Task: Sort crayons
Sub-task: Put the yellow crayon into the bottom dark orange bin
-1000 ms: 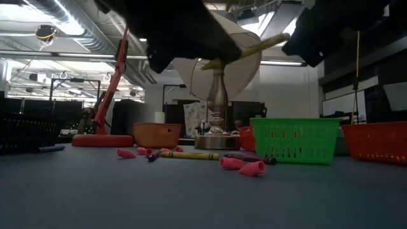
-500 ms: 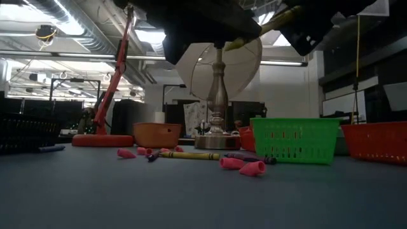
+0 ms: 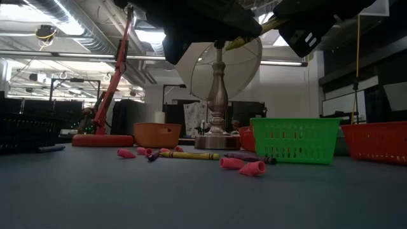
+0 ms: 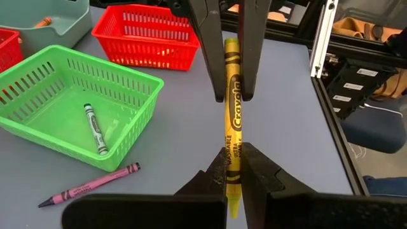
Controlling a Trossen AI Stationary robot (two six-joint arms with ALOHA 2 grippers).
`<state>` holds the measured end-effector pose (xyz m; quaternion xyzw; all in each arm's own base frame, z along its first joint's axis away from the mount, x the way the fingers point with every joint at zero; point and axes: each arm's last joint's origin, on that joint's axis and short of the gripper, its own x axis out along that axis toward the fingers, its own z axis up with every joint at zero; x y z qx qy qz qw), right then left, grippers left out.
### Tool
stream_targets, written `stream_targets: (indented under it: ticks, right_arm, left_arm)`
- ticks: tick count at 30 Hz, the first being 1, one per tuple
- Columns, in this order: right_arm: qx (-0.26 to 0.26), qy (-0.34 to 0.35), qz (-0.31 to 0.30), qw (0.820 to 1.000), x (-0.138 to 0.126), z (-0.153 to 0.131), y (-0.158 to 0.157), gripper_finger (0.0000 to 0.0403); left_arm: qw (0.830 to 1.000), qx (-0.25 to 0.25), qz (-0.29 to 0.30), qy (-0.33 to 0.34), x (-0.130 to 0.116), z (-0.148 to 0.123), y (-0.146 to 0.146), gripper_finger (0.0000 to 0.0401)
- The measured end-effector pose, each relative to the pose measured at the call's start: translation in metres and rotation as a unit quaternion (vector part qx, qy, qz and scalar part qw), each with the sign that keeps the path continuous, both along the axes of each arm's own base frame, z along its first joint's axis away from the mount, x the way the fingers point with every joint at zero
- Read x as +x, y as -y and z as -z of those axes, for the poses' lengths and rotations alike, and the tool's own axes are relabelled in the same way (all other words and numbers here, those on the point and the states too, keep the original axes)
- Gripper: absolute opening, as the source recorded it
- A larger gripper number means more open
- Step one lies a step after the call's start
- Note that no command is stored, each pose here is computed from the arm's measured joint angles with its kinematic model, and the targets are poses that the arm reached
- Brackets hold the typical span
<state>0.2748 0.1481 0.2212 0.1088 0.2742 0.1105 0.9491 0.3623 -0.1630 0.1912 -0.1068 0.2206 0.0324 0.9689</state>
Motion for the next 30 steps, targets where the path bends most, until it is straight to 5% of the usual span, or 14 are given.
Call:
stream_targets:
  ticks: [12, 23, 30]
  right_arm:
    - [-0.003, 0.001, 0.006, 1.000, 0.000, 0.000, 0.000, 0.0025]
    - [-0.008, -0.001, 0.014, 1.000, -0.007, -0.009, 0.005, 0.0030]
    - [-0.027, -0.036, 0.015, 0.999, -0.032, -0.027, 0.019, 0.0015]
  left_arm:
    - [1.000, 0.001, -0.002, 0.001, 0.000, 0.000, 0.000, 0.0009]
    - [1.000, 0.004, -0.006, -0.003, 0.000, 0.000, -0.001, 0.0093]
    - [1.000, 0.008, -0.006, -0.013, -0.001, 0.002, -0.001, 0.0105]
